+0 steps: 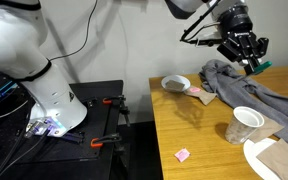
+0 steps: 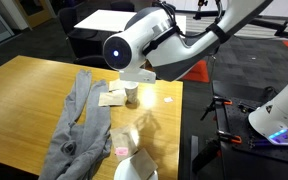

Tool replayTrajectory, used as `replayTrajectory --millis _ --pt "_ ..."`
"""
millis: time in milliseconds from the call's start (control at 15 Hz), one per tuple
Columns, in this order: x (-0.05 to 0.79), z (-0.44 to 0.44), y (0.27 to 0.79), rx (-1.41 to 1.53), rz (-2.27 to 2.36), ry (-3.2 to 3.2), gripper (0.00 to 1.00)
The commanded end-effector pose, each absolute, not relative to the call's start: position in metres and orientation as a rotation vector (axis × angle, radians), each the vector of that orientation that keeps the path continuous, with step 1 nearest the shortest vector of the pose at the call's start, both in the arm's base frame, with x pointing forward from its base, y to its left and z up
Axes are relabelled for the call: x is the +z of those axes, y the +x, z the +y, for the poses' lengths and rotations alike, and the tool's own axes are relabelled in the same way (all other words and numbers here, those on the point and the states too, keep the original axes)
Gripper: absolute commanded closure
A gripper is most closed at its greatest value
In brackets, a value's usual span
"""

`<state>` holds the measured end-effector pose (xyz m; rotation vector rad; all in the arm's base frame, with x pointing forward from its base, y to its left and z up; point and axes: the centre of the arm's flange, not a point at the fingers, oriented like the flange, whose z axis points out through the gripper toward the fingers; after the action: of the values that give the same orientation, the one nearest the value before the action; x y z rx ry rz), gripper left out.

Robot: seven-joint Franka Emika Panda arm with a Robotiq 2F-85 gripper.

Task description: Put the green pen inside the white cup

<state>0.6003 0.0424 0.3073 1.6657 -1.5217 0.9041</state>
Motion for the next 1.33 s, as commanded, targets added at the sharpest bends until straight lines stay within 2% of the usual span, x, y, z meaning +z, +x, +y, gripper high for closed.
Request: replayTrajectory --millis 0,1267 --pt "0.305 0.048 0.608 0.995 -1.431 1.65 0.96" --pt "0.217 0.046 0.621 1.121 -1.056 1.648 0.96"
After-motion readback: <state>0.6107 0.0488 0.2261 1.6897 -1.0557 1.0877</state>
